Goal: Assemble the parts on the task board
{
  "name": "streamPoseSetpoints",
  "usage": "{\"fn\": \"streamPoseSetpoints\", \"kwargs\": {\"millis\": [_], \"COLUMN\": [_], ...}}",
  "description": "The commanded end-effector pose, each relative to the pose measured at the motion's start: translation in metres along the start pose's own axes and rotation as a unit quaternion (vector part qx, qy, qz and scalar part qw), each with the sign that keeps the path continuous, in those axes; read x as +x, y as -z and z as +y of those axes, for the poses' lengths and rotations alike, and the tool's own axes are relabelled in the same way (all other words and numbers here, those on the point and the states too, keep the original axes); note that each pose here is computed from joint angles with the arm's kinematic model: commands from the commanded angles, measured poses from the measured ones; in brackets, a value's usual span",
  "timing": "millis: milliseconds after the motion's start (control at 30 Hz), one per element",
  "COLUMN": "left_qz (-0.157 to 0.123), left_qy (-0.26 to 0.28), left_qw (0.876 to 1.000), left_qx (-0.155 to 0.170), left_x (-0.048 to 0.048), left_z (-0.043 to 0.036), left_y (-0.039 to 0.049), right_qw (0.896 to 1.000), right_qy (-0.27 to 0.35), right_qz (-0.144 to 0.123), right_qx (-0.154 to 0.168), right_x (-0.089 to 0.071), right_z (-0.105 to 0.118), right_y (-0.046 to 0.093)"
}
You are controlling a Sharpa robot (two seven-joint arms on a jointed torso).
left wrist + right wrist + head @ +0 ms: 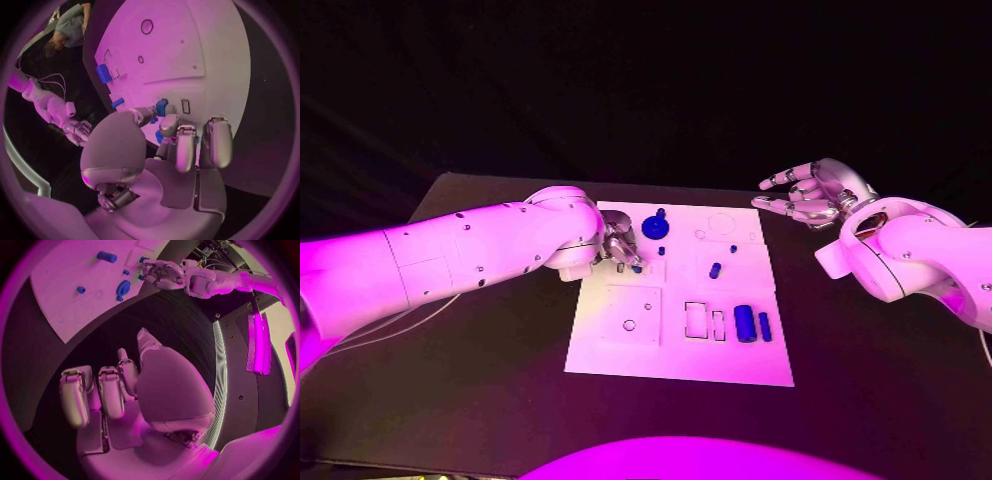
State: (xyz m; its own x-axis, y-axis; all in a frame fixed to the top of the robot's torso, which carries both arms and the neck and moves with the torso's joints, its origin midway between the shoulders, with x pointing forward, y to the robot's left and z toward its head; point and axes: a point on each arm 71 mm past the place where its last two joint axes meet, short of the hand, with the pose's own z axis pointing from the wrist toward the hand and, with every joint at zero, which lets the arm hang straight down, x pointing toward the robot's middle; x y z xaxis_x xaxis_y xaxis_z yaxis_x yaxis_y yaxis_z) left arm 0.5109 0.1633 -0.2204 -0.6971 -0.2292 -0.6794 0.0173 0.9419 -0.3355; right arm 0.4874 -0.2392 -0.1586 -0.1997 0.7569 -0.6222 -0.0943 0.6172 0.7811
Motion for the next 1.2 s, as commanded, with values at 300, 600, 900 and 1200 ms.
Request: {"fn": "streamPoseSetpoints", "kwargs": {"millis": [300,600,900,1200], "left_qz": [0.028,0.034,0.032,0.026], "left_qy": [-0.015,-0.02,-0.023,-0.02], "left_qw": [0.999,0.999,0.999,0.999], "left_qx": [-0.001,-0.002,-0.004,-0.004], "left_x": [0.005,0.0061,0.0058,0.0046], "left_z": [-0.0039,-0.0042,-0.0035,-0.0038], "left_y": [-0.0033,-0.0042,-0.0045,-0.0054], "right_qw": [1.0,1.0,1.0,1.0], "right_qy": [0.003,0.003,0.003,0.001], "right_qz": [0.007,0.006,0.006,0.005], "right_qx": [-0.005,-0.005,-0.006,-0.006], "right_x": [0.0013,0.0012,0.0012,0.0012], "right_z": [0.0007,0.0006,0.0007,0.0008], "right_y": [0.0003,0.0002,0.0001,0.0001]}}
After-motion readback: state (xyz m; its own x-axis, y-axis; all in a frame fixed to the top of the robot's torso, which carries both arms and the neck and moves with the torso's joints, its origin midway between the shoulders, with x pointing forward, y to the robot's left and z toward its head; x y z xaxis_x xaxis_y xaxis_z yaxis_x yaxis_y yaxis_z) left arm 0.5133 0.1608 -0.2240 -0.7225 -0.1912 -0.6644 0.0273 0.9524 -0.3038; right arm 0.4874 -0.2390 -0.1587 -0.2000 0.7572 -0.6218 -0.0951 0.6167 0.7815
